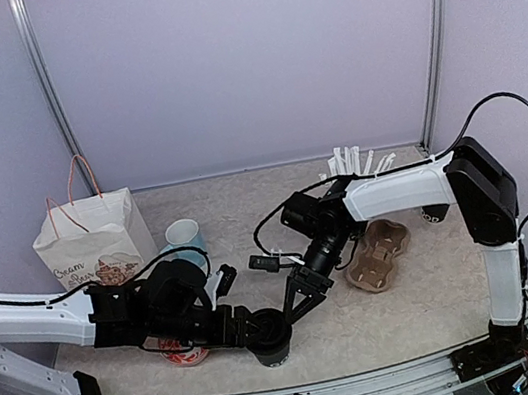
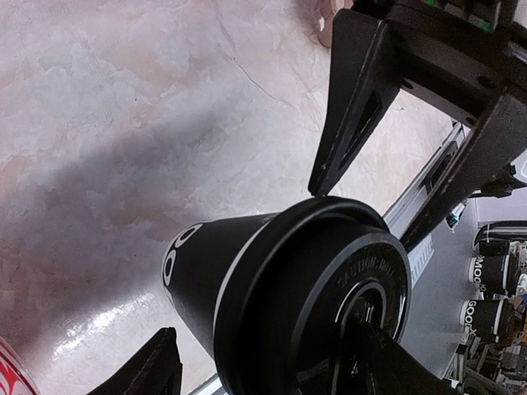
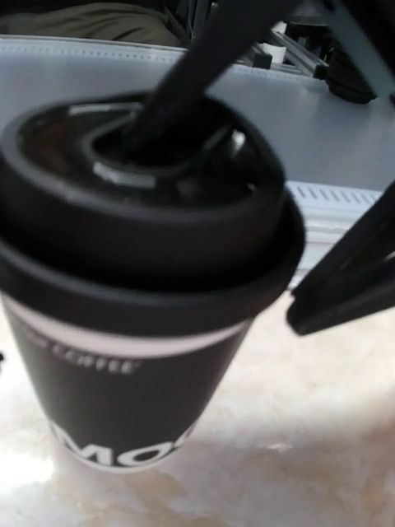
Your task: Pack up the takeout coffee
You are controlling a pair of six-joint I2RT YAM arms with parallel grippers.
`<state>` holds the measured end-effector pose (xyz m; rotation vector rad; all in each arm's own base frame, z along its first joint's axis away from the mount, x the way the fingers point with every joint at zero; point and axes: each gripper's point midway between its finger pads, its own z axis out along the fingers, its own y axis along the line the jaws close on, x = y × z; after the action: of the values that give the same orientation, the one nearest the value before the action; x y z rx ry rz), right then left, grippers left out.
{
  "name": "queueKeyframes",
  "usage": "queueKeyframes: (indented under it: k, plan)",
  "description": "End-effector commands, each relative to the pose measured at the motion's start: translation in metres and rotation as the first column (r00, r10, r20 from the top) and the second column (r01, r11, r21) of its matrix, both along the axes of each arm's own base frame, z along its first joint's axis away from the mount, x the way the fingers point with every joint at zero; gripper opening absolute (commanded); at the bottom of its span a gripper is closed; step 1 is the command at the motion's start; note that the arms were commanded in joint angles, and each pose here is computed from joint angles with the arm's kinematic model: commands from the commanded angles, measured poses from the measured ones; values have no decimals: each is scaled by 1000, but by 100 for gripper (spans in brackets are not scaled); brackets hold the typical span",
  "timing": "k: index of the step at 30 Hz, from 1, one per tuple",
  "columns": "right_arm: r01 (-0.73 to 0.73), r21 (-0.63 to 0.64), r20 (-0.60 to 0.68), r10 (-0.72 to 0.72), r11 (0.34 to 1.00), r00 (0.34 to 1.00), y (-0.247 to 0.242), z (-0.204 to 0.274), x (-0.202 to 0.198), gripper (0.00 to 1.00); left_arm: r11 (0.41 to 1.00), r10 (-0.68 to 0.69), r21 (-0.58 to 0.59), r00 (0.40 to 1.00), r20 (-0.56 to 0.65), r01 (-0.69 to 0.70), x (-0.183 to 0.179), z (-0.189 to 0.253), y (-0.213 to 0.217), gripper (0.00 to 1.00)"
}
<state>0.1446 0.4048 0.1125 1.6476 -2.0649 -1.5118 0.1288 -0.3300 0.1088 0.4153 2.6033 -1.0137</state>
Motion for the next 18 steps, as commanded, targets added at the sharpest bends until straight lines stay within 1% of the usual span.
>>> queueKeyframes:
  k: [1, 5, 9, 11, 14, 18]
  plan:
    - [14, -71, -19, -16, 997, 1000, 2, -19, 1, 43, 996, -12, 91, 1000, -12, 14, -2, -26, 13, 71]
    - [46, -150, 13, -45, 988, 999, -3, -42, 7, 38, 994, -15, 107, 1000, -18, 17, -3, -33, 17, 69]
    - [99, -276, 73, -82, 956, 994, -14, -78, 17, 32, 992, -13, 126, 1000, -22, 15, -4, -39, 21, 67]
    - [107, -318, 79, -86, 942, 993, -19, -90, 17, 29, 991, -10, 134, 1000, -24, 13, -4, -42, 23, 67]
    - [105, -313, 99, -78, 944, 992, -18, -88, 20, 27, 990, -12, 141, 1000, -21, 15, -4, -42, 24, 66]
    - [80, -211, 148, -49, 974, 988, -10, -52, 23, 26, 990, -17, 141, 999, 29, 12, 3, -29, 21, 66]
